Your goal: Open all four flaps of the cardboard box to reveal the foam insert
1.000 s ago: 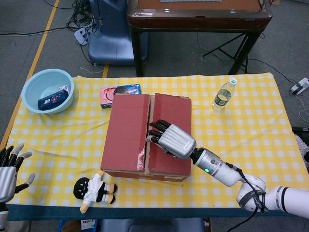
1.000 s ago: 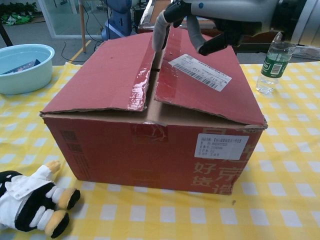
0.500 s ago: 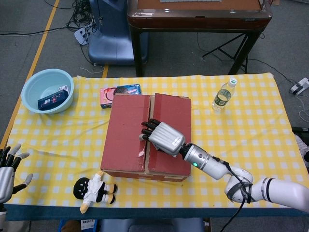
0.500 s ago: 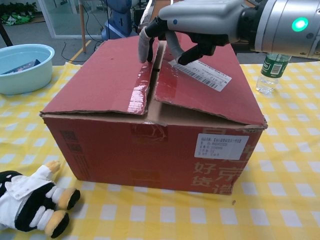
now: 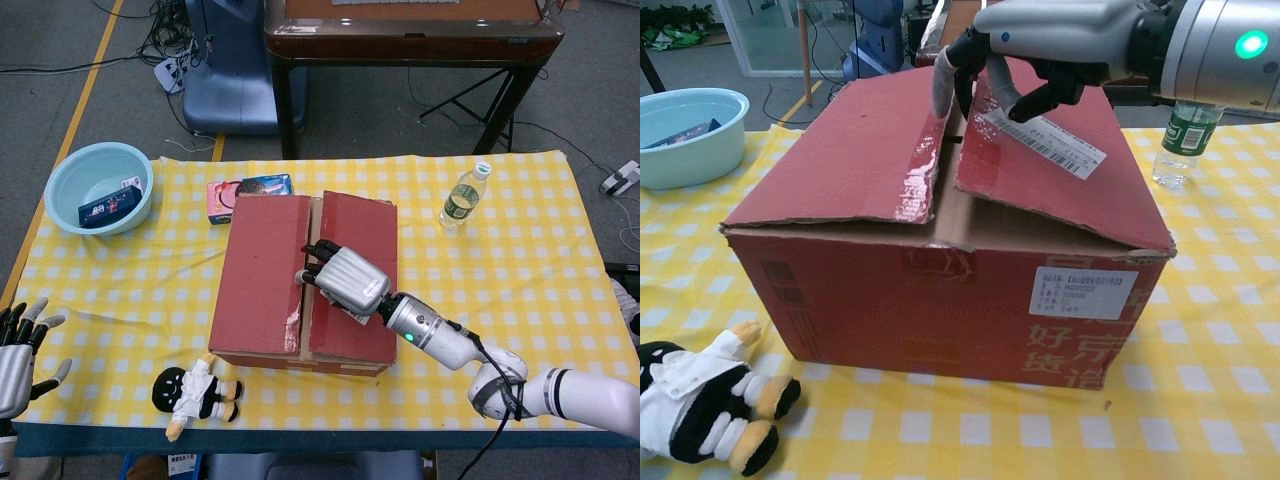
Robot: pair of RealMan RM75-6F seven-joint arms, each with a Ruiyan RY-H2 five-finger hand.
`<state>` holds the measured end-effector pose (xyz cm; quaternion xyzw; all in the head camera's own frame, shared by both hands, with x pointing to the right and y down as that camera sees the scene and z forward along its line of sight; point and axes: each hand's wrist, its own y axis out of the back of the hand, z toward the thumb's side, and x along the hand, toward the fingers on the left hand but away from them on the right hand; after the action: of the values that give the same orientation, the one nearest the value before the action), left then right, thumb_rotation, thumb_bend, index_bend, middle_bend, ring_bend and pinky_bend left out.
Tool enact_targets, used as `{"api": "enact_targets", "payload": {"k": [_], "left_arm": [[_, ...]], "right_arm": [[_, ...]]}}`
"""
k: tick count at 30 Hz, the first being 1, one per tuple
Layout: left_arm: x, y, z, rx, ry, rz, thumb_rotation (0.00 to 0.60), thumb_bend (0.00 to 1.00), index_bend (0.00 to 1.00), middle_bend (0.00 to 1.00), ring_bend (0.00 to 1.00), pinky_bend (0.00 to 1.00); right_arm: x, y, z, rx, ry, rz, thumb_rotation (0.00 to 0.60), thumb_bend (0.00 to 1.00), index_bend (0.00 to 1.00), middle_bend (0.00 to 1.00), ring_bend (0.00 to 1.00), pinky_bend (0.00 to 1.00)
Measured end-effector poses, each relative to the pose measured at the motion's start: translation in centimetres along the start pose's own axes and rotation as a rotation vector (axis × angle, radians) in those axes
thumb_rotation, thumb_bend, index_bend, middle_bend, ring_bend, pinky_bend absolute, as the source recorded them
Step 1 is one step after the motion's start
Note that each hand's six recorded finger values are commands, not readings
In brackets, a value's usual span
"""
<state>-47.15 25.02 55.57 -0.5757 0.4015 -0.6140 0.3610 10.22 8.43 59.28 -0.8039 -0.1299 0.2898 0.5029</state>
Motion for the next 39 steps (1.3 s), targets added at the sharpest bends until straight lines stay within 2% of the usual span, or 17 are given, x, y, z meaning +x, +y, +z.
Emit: {"api": "enact_targets", "payload": {"k": [7,13,23,32,39], "left_arm": [[0.4,0.2,0.4,0.000,-0.015,0.010,0.600,0.29,0.33,0.10,0.04,0.00],[0.5,0.3,0.6,-0.001,-0.021,0.011,0.600,0.29,0.33,0.10,0.04,0.00],[0.6,0.3,1.1,0.000,-0.034,0.008,0.600,0.29,0.33,0.10,0.04,0.00],[0.4,0.3,1.3,-0.006,-0.043,0.006,0.600,0.29,0.33,0.10,0.04,0.00],[0.4,0.2,1.4,-0.007,-0.043,0.001,0.600,0.29,0.33,0.10,0.04,0.00]], "right_arm": [[1.0,1.3,-0.8,-0.001,-0.028,-0.050,0.600,1.00,0.34,0.48,0.15,0.17],[2.4,3.4,-1.7,0.016,-0.055,-0.096,0.600,1.00,0.34,0.48,0.16,0.17],[7.1,6.9,-3.5,0.074,-0.148,-0.151,0.600,1.00,0.34,0.48,0.16,0.17],[12.3,8.2,-5.4,0.106,-0.261,-0.144,0.600,1.00,0.34,0.48,0.16,0.17],[16.8,8.2,-6.7,0.110,-0.363,-0.114,0.600,1.00,0.34,0.48,0.16,0.17]]}}
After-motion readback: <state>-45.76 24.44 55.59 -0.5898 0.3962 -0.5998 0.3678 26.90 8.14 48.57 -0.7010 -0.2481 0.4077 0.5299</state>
